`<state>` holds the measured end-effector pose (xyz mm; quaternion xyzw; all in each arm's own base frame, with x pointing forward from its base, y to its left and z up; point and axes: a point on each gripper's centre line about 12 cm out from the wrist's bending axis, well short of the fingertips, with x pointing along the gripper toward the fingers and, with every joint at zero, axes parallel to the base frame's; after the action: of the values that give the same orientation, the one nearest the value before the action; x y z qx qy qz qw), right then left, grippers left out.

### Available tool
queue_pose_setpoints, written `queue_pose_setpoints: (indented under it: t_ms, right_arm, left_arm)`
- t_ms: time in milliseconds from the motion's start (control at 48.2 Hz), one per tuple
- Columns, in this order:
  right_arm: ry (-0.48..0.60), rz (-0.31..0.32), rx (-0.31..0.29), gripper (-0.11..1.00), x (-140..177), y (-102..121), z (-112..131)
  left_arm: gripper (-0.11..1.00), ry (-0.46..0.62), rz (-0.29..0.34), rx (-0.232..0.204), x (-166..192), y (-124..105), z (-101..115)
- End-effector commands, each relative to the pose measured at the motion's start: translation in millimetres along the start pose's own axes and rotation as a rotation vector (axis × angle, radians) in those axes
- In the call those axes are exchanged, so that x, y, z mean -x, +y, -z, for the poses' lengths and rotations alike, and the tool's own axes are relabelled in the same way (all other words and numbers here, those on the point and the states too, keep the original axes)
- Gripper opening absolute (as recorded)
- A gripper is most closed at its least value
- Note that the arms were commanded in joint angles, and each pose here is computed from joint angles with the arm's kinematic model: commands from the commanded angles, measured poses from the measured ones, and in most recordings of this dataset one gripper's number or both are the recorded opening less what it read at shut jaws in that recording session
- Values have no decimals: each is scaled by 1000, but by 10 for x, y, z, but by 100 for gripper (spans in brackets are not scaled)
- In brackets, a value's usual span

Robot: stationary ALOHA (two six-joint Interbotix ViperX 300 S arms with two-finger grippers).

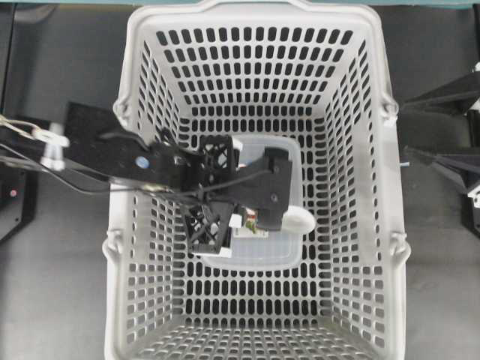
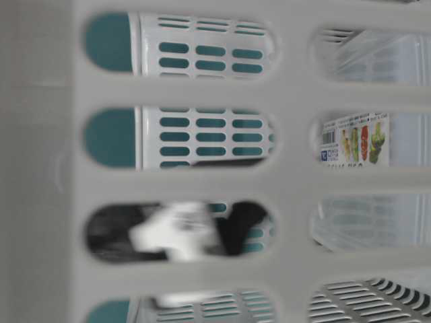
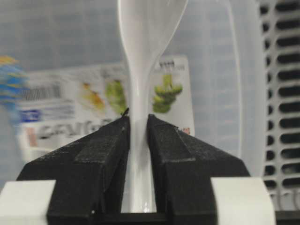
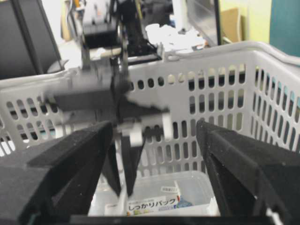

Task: Pick up the chinese spoon from the shopping basket with the left arm.
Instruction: 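Lift the white spoon upward out of the container with the left gripper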

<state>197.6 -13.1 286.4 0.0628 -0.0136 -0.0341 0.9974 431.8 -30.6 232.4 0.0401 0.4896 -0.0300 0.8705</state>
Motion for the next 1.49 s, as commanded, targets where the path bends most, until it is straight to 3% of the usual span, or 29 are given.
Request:
queue_pose_setpoints:
  t_ms: [0, 187, 353, 788, 1141, 1473]
  right_arm:
    - [-20, 0, -2, 70, -23, 6, -77]
    - [-19, 0, -3, 70, -22, 5, -70]
    - [-19, 2, -3, 70, -22, 2, -71]
    - [-19, 0, -5, 70, -22, 5, -70]
    - [-19, 0, -5, 70, -22, 5, -70]
    - [-19, 0, -5, 70, -22, 5, -70]
  left_arm:
    - [12, -106, -5, 3, 494, 13, -275]
    - [12, -166, -5, 15, 1118, 11, -487]
    - [12, -183, -5, 19, 1339, 9, -514]
    - [12, -184, -4, 25, 1341, 14, -521]
    - [12, -192, -3, 89, 1357, 40, -547]
    - [12, -192, -1, 93, 1357, 34, -547]
